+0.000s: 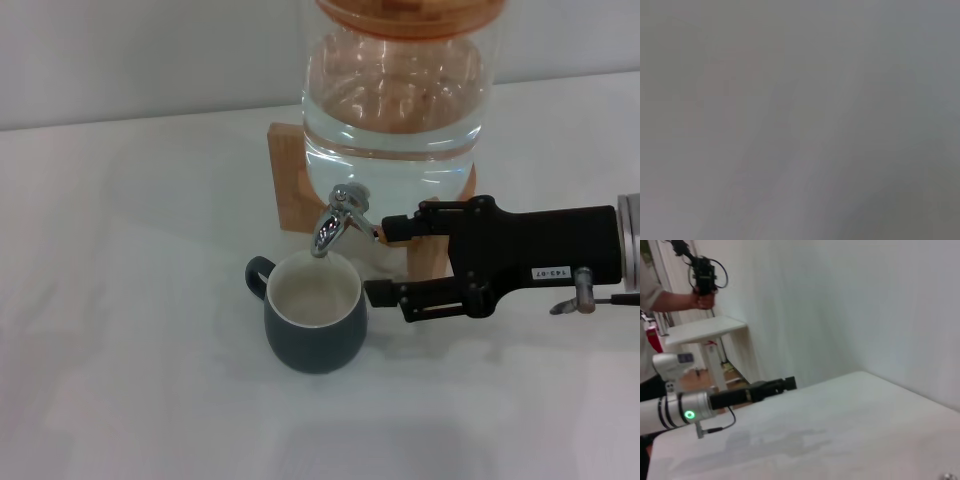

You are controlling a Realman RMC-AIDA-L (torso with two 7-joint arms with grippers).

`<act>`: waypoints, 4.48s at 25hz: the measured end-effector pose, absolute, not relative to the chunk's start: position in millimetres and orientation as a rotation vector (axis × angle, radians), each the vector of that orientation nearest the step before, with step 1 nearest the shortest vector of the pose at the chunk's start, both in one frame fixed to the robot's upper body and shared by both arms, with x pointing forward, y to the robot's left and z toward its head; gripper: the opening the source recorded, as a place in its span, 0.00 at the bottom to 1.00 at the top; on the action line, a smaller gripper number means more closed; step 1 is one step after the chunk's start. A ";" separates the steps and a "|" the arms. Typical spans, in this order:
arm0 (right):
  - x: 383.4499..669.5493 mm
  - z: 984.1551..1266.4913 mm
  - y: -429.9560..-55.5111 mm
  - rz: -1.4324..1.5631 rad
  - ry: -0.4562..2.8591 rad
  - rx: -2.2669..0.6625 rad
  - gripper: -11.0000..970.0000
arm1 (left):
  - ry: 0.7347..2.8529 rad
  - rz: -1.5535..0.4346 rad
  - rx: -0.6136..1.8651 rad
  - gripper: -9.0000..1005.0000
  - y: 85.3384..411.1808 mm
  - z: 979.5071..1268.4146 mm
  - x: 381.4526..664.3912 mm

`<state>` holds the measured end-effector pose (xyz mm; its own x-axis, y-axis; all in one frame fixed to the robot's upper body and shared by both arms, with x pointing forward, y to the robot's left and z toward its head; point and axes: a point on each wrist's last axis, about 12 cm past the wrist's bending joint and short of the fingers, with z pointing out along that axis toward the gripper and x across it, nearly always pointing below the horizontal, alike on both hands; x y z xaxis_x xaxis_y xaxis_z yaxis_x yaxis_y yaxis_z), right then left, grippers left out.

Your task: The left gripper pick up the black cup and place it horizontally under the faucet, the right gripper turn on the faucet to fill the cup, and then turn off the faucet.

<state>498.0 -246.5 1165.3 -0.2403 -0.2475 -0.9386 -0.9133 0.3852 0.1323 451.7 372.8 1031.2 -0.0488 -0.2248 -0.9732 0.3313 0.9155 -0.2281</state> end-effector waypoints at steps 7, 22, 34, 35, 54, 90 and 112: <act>501.7 1159.7 -243.7 0.894 1.741 -1.022 0.82 | 1.551 -0.459 0.087 0.52 370.6 1031.8 454.1; 500.8 1160.1 -231.7 0.927 1.722 -1.065 0.82 | 1.549 -0.460 0.088 0.52 370.7 1032.1 454.6; 494.7 1162.6 -232.4 0.969 1.703 -1.084 0.82 | 1.551 -0.456 0.089 0.52 371.5 1032.1 454.1; 493.8 1163.5 -232.1 0.979 1.695 -1.088 0.82 | 1.551 -0.456 0.089 0.52 371.6 1032.2 454.3; 487.9 1156.9 -189.4 1.028 1.655 -1.150 0.82 | 1.545 -0.463 0.093 0.52 369.1 1032.8 456.9; 502.2 1149.7 -187.3 0.901 1.705 -1.088 0.82 | 1.551 -0.454 0.091 0.52 370.9 1031.9 454.4; 506.8 1150.2 -202.9 0.897 1.719 -1.044 0.82 | 1.550 -0.453 0.095 0.52 370.9 1032.6 455.5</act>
<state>506.8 -202.9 1150.2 -0.2326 -0.2595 -0.9373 -0.9172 0.3790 0.1227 455.5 370.9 1032.6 -0.0427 -0.2210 -0.9743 0.3385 0.9143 -0.2222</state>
